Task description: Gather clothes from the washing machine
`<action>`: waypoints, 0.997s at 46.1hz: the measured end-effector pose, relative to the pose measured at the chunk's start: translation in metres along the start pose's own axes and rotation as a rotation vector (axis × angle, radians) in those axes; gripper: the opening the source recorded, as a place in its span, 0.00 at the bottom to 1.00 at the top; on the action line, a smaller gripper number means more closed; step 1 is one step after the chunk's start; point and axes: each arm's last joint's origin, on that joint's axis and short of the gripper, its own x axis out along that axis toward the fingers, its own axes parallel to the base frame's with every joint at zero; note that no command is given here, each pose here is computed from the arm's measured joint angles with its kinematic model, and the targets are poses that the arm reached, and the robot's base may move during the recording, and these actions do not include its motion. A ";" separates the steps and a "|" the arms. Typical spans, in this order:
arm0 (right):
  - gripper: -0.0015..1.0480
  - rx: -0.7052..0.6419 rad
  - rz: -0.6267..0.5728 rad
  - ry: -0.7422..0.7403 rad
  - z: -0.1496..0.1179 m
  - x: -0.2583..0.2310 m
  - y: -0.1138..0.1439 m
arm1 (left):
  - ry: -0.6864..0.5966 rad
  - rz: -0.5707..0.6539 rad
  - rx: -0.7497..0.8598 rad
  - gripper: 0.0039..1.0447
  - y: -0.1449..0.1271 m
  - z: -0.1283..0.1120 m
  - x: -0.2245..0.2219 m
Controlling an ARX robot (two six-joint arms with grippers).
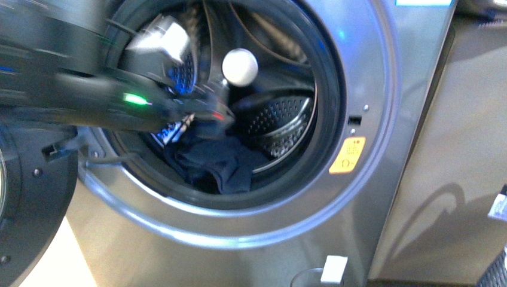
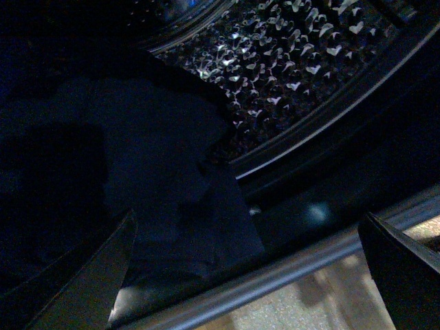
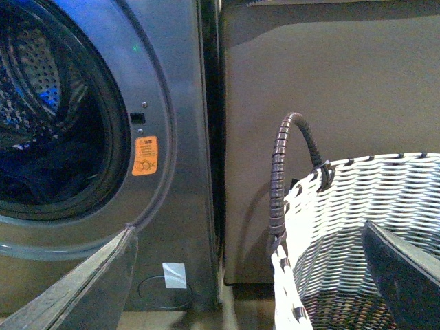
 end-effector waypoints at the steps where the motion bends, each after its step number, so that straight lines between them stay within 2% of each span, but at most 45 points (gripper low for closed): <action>1: 0.93 0.000 0.000 0.000 0.000 0.000 0.000 | 0.002 0.004 0.002 0.94 0.000 0.001 0.005; 14: 0.93 0.000 0.000 0.000 0.000 0.000 0.000 | 0.061 0.146 -0.038 0.94 0.021 0.019 0.066; 26: 0.93 0.000 0.000 0.000 0.000 0.000 0.000 | 0.221 0.245 -0.023 0.94 0.039 0.002 0.102; 35: 0.93 0.000 0.000 0.000 0.000 0.000 0.000 | 0.279 0.227 -0.010 0.94 0.039 -0.007 0.106; 41: 0.93 0.000 0.000 0.000 0.000 0.000 0.000 | 0.360 0.163 -0.004 0.94 0.035 -0.012 0.104; 46: 0.93 0.000 0.000 0.000 0.000 0.000 0.000 | 0.414 0.163 0.009 0.94 0.034 -0.010 0.102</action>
